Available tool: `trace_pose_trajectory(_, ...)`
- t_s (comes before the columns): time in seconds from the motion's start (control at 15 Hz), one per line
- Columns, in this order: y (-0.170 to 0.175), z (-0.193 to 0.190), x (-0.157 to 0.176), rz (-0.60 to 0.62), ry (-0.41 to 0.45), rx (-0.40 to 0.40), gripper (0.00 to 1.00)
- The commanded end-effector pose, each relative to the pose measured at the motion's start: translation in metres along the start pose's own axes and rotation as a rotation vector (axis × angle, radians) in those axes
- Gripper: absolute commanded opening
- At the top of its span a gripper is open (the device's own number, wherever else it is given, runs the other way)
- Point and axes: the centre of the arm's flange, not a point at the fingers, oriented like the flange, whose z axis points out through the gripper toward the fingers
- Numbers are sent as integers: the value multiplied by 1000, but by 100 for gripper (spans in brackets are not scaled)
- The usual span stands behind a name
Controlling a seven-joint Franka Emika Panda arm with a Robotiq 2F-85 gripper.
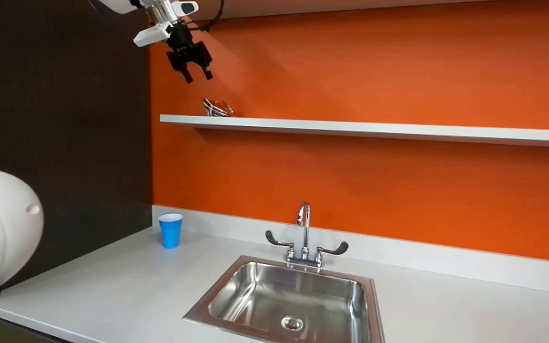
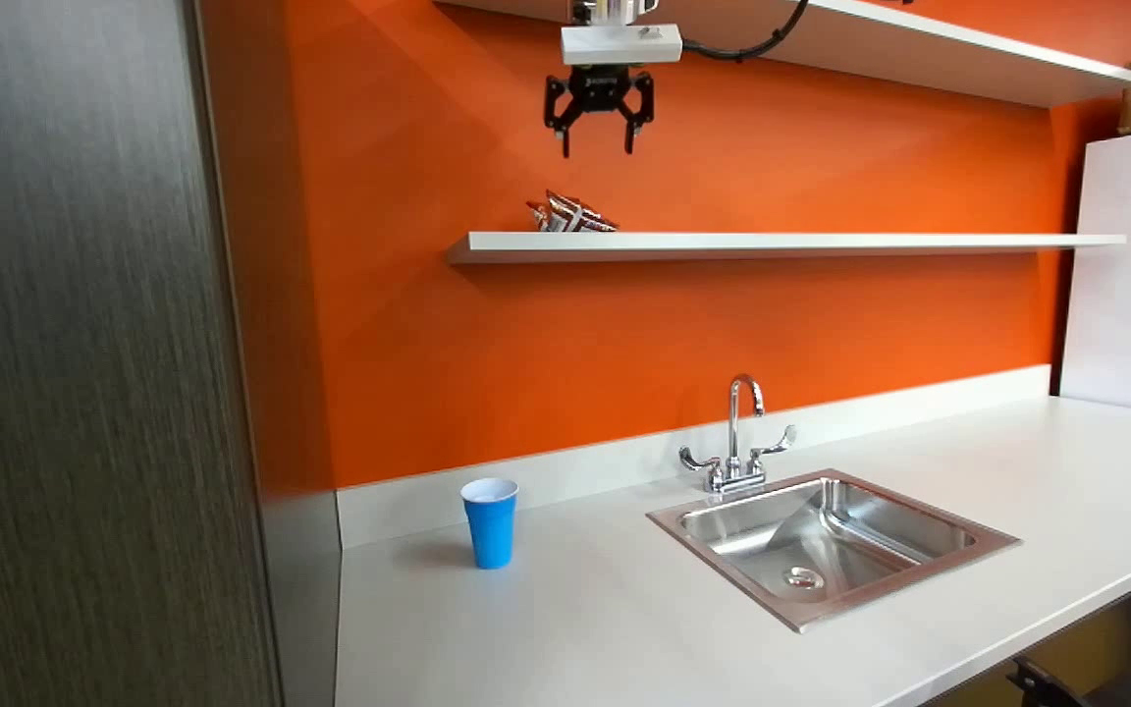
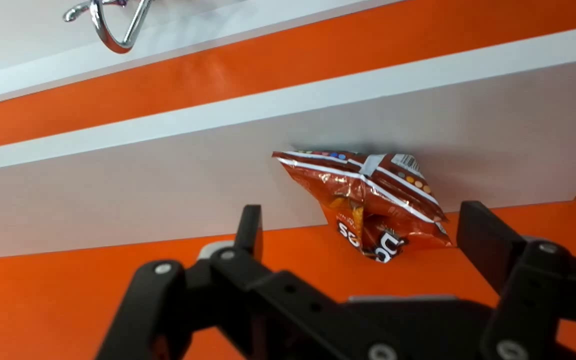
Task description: Put the orange packet on the bottom shelf.
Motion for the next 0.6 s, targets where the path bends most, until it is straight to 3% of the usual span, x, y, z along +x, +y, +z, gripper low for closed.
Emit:
trace_pose_trajectory(0.0, 26, -16, -34, -48, -110, -27, 100)
trace_pose_trajectory(0.27, 47, -6, -65, -109, -295, -128, 100)
trace_pose_trajectory(0.53, 65, 16, -104, -187, -453, -117, 100)
